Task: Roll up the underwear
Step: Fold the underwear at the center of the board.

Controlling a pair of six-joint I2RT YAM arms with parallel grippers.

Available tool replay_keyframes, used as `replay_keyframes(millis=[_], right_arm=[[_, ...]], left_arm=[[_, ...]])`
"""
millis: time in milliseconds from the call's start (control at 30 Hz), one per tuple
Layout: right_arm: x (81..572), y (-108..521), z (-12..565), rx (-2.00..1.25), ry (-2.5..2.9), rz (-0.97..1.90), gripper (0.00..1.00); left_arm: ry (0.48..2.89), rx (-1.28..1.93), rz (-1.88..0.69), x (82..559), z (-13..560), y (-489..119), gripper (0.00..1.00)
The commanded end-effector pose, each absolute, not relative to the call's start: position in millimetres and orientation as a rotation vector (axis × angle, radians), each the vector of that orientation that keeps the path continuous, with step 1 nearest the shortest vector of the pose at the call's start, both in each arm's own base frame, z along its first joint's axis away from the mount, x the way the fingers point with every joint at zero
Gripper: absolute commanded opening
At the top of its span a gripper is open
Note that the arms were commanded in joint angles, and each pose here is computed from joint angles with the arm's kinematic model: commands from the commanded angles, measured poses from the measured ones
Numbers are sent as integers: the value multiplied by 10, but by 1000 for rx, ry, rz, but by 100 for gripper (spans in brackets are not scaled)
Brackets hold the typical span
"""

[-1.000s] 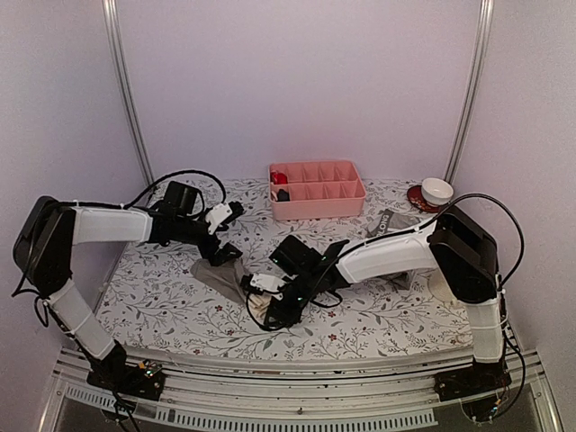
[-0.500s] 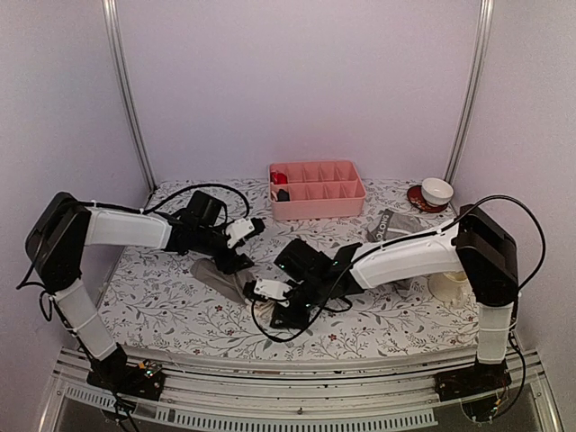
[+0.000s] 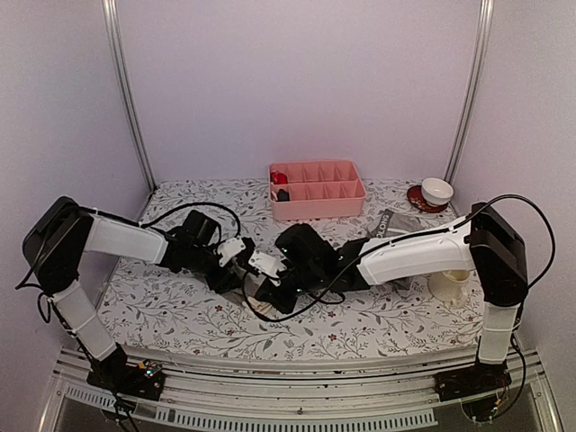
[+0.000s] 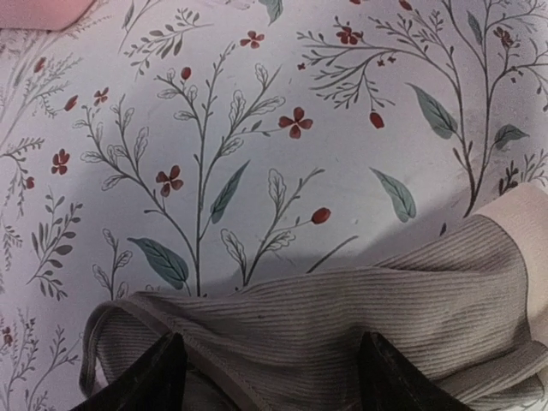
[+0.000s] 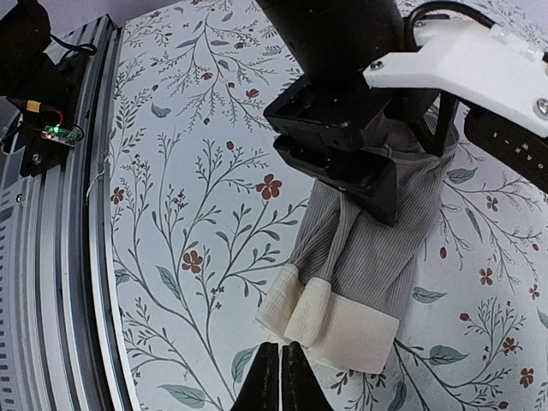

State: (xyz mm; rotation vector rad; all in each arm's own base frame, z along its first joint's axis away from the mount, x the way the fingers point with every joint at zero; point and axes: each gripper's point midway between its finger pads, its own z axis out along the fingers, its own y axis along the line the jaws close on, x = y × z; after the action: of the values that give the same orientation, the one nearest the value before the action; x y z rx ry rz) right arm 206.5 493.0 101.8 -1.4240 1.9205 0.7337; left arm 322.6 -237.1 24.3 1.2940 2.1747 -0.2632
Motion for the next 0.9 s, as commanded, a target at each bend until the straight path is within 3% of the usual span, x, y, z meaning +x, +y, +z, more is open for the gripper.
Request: replay_keyframes(millis=[0, 167, 300, 467, 667, 867], right_arm=[[2014, 5086, 917, -1412, 1951, 787, 4], [1878, 5234, 752, -1512, 1913, 693, 4], [1898, 5302, 684, -1514, 1918, 664, 4], [1927, 5294, 501, -1556, 1953, 605, 4], [2005, 5148, 265, -1577, 2006, 468, 4], [2256, 4898, 170, -1522, 2050, 285, 4]], left_arm=[[2140, 1230, -303, 3193, 422, -2388, 74], [2116, 1233, -359, 3125, 514, -2438, 86], [2102, 1257, -374, 3112, 519, -2461, 89], [2083, 1171, -297, 3364, 734, -2327, 98], [2083, 1069, -182, 3701, 977, -1921, 99], [2102, 1044, -123, 3721, 1005, -1581, 98]])
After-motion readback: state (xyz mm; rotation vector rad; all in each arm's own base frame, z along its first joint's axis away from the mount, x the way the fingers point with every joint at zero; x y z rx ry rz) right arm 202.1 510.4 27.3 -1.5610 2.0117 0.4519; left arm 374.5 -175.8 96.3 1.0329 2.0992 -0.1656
